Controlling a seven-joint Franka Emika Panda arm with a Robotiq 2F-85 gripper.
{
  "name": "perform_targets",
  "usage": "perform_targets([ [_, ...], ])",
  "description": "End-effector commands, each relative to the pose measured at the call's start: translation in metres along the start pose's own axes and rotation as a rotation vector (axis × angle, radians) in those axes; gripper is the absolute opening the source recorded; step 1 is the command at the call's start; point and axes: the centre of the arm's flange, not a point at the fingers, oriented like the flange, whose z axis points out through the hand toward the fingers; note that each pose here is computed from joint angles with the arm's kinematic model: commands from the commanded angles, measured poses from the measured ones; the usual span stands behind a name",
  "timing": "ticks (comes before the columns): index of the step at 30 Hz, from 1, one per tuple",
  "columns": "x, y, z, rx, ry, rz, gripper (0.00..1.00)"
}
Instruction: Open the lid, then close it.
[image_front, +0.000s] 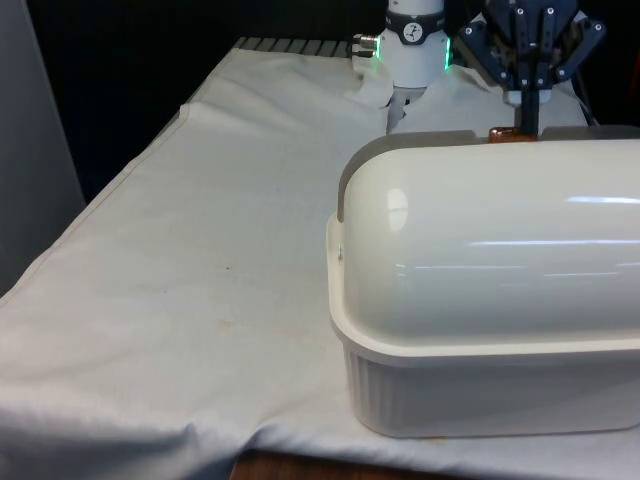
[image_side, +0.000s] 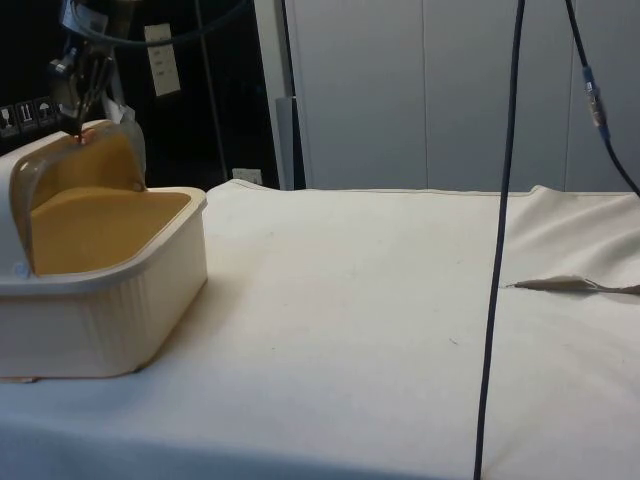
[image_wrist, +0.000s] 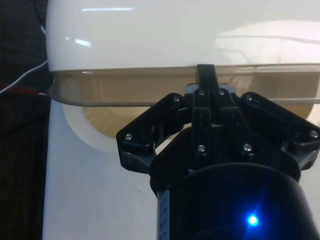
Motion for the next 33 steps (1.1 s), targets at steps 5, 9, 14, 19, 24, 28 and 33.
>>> perform_targets([
  [5,-0.004,-0.001,-0.001,0.007,-0.031,0.002,0.0],
  [9,-0.007,-0.002,0.001,0.011,-0.059,0.001,0.0],
  [14,-0.01,-0.002,0.004,0.014,-0.089,0.002,0.0],
  [19,-0.016,-0.002,0.007,0.018,-0.133,0.002,0.0],
  [24,-0.02,-0.003,0.008,0.021,-0.162,0.002,0.0],
  [28,-0.026,-0.004,0.01,0.026,-0.199,0.001,0.0],
  [33,-0.032,-0.004,0.011,0.03,-0.237,-0.001,0.0],
])
